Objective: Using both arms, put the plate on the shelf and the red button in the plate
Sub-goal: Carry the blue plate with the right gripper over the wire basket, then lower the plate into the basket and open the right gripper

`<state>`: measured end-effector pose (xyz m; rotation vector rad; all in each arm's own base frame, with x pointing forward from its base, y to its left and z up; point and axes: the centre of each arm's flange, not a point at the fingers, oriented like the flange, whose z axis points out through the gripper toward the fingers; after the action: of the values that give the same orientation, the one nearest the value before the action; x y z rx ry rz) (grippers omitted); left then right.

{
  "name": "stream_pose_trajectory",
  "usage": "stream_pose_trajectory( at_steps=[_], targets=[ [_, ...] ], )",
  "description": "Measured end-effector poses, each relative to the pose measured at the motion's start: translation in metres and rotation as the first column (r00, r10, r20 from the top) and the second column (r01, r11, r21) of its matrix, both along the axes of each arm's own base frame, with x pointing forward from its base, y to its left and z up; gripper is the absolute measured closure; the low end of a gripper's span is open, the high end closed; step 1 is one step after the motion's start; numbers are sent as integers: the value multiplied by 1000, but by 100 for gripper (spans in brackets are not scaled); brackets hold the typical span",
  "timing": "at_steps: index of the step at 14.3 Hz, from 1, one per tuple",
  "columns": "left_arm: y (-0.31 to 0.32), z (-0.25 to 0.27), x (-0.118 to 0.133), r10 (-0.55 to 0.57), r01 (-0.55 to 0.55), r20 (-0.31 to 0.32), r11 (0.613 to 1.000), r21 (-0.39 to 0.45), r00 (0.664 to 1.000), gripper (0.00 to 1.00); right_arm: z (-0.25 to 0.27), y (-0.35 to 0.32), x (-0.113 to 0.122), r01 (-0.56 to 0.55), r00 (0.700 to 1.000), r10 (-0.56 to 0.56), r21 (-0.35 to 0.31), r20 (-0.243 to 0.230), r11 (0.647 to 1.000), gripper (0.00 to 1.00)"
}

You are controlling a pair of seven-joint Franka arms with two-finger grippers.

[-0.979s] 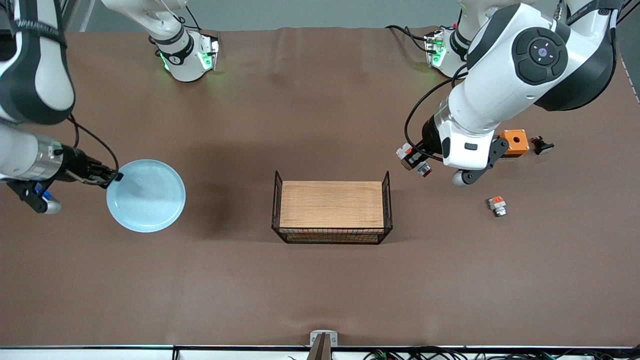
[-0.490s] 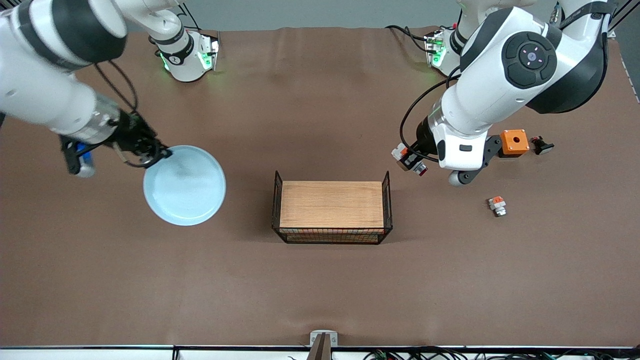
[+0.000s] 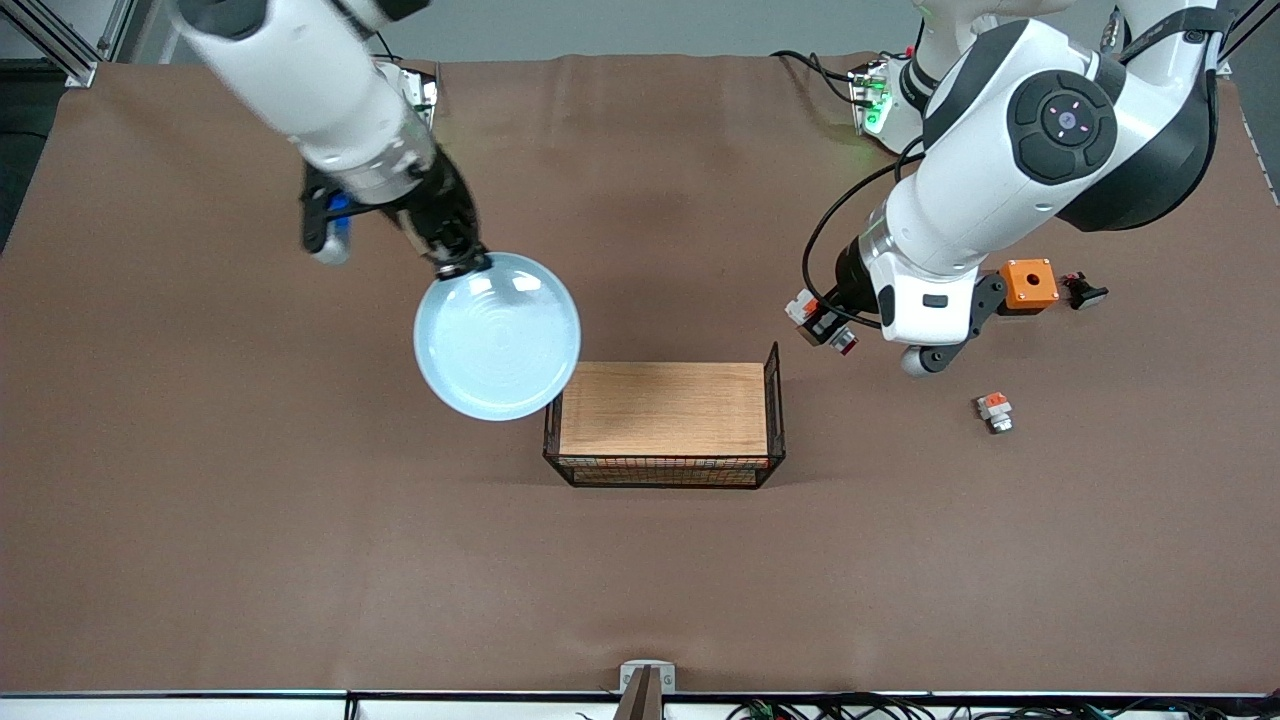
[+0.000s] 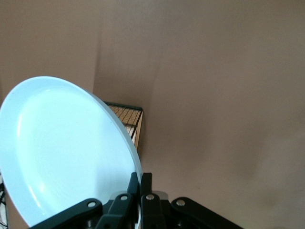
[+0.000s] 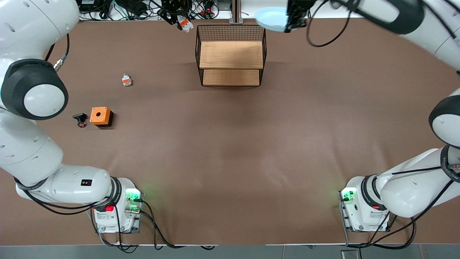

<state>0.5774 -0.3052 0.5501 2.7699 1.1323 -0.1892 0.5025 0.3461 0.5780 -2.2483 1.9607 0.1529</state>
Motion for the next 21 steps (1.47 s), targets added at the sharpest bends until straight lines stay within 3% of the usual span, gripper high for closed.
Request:
stream_pose_trajectory(
  at_steps=[3,6,14,21],
  targets=[
    [1,0,1,3,-3,0,1000,1,1000,59,-28,59,-23,53,998,-52,-46,24,998,96],
    [3,0,2,6,-6,0,1000,1,1000,59,-57,98,-29,116,993,-114,-70,32,991,96],
    [6,-2,4,11,-11,-2,1000,1,1000,59,-128,176,-20,238,971,-233,-135,57,962,96],
    [6,-3,5,11,-11,-5,1000,1,1000,59,-157,193,0,310,950,-303,-112,81,944,96]
  ],
)
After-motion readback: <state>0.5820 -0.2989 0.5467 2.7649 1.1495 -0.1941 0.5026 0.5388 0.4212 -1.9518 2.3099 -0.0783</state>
